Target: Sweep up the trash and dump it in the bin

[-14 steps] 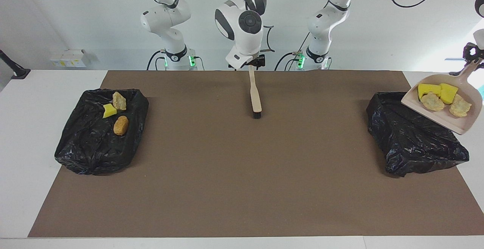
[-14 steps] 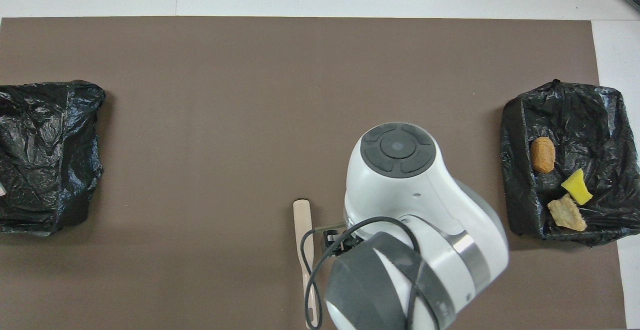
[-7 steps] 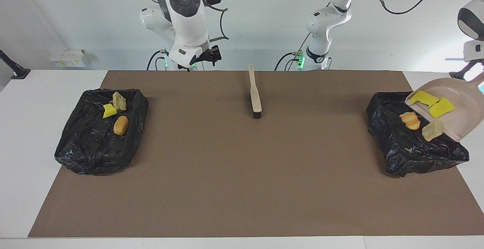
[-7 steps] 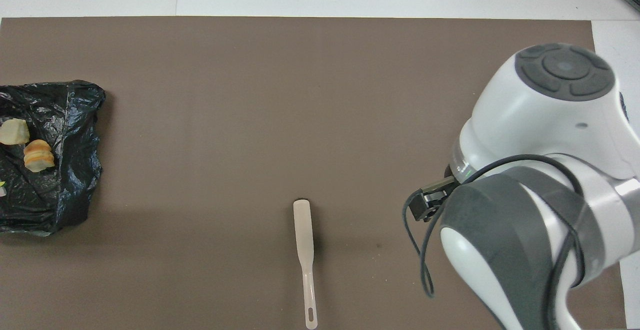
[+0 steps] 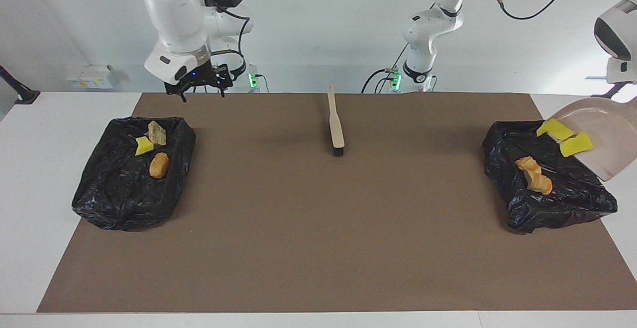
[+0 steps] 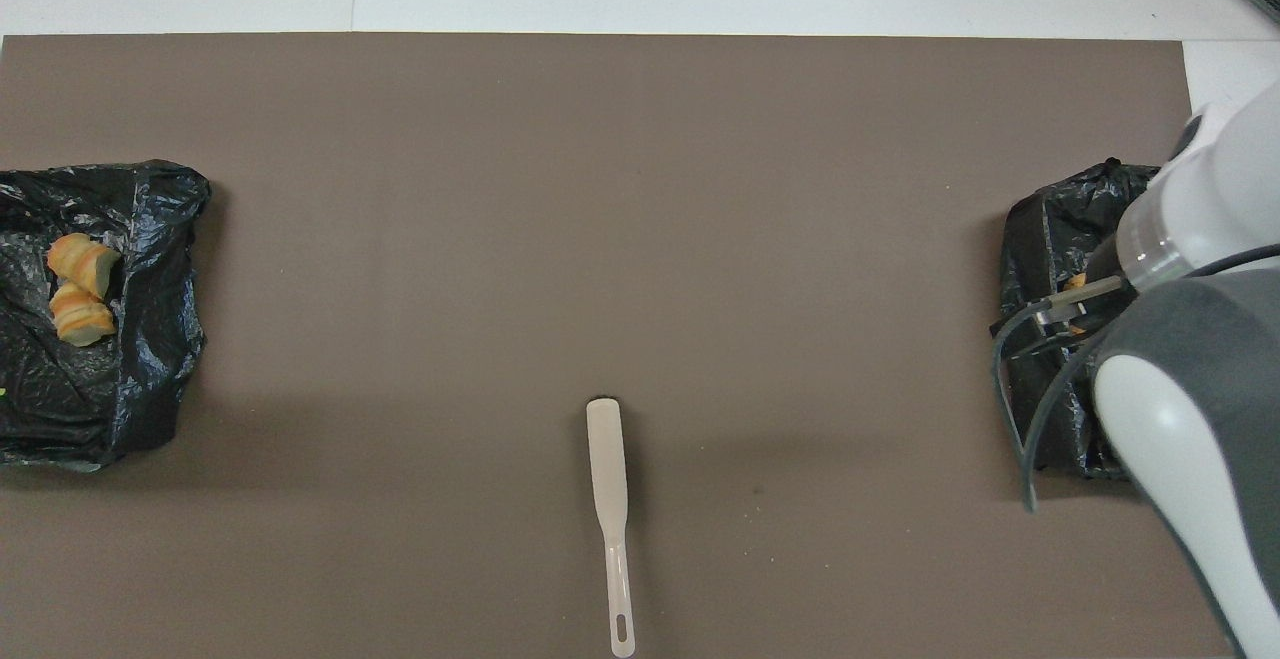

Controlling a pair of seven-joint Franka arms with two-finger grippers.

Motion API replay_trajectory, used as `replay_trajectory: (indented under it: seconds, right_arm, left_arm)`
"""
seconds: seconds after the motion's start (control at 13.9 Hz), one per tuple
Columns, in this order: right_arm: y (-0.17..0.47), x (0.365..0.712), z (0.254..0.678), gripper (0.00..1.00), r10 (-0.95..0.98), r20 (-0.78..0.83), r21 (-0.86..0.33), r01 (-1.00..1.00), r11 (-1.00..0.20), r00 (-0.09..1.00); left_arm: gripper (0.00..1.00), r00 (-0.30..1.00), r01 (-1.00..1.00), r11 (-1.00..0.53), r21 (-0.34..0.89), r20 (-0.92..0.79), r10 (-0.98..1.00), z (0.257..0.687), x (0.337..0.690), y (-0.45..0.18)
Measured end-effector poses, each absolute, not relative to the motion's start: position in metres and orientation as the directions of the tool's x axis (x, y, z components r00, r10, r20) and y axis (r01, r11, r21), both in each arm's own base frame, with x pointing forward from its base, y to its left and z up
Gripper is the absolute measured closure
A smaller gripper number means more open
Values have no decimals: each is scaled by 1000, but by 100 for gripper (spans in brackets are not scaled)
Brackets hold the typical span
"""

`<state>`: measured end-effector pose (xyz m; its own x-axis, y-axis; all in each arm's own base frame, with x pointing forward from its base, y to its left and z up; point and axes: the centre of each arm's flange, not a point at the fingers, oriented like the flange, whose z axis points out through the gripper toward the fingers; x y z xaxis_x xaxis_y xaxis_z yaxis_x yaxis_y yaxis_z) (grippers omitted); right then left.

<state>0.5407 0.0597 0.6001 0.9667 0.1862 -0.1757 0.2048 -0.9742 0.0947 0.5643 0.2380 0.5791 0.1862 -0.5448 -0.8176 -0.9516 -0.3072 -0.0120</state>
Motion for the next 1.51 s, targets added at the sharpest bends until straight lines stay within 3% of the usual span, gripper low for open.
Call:
replay_trajectory:
  seconds: [0.5,1.08,1.37,1.51]
  right_arm:
    - [2,555,608,0,-16,-71,60,-11,-998,997]
    - [3,551,617,0,-142,-55,8,-142,-990,988]
    - [8,551,617,0,-136,-56,0,-136,-991,989]
    - [8,551,617,0,-136,-56,-1,-136,-991,989]
  left_arm:
    - [68,183,-955,-294,-24,-831,-526,576,575,209]
    - [68,635,-749,-590,-302,-582,-508,594,580,194]
    - [68,727,-658,-707,-260,-463,-507,583,582,159]
    - [68,751,-626,-748,-223,-431,-500,579,584,106]
